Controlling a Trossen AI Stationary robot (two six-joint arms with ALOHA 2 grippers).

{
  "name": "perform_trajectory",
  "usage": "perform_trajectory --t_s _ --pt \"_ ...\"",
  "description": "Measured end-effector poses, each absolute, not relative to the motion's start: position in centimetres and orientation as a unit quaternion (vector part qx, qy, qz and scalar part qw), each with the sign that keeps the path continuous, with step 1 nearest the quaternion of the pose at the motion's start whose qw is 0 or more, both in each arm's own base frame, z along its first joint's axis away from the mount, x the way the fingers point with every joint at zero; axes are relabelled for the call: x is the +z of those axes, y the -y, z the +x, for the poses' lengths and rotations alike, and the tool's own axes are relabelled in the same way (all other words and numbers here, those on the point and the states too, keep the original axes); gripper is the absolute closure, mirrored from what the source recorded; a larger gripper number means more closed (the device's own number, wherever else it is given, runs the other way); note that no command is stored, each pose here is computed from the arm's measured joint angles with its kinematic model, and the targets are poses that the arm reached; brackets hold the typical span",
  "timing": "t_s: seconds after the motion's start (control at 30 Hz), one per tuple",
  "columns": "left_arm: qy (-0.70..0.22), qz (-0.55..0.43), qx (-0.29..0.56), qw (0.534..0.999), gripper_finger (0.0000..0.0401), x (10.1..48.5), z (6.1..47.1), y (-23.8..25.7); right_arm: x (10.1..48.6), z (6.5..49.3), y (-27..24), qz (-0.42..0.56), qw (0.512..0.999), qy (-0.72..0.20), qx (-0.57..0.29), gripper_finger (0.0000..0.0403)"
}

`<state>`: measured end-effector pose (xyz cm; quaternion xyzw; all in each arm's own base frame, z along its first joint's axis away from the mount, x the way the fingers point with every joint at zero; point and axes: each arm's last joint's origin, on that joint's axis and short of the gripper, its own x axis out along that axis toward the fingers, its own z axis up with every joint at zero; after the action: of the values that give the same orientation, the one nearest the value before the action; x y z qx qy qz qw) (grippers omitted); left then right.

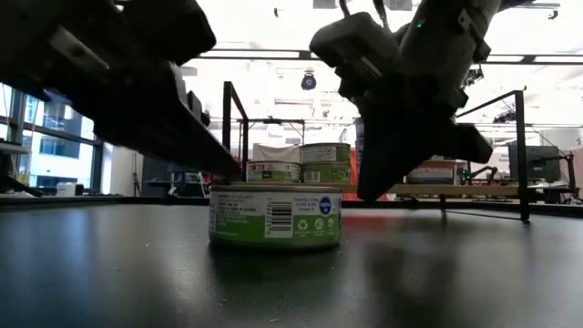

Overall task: Stack canned seafood by type on shelf
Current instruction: Stack the green tuna can on top of the other green tuna can on the shelf

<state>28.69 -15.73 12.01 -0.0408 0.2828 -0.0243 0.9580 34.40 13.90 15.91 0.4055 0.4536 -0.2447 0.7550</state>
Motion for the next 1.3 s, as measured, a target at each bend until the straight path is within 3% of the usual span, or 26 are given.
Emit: perform_trajectory --t_s 0.3,0.7,1.3 --pt "-0.288 -0.018 -0.039 0.957 0.0401 11.4 28.7 15.9 13.8 35.5 -15.2 0.442 0.744 -0.456 -0.208 0.0403" --pt "-0.297 -0.026 -0.033 0.954 0.0401 10.4 28.7 16.2 13.8 35.7 -15.8 0.458 0.750 -0.428 -0.209 0.0403" --pt "-0.303 -0.012 -0.028 0.952 0.0401 10.2 28.5 16.2 17.1 36.6 -18.6 0.463 0.759 -0.426 -0.168 0.0403"
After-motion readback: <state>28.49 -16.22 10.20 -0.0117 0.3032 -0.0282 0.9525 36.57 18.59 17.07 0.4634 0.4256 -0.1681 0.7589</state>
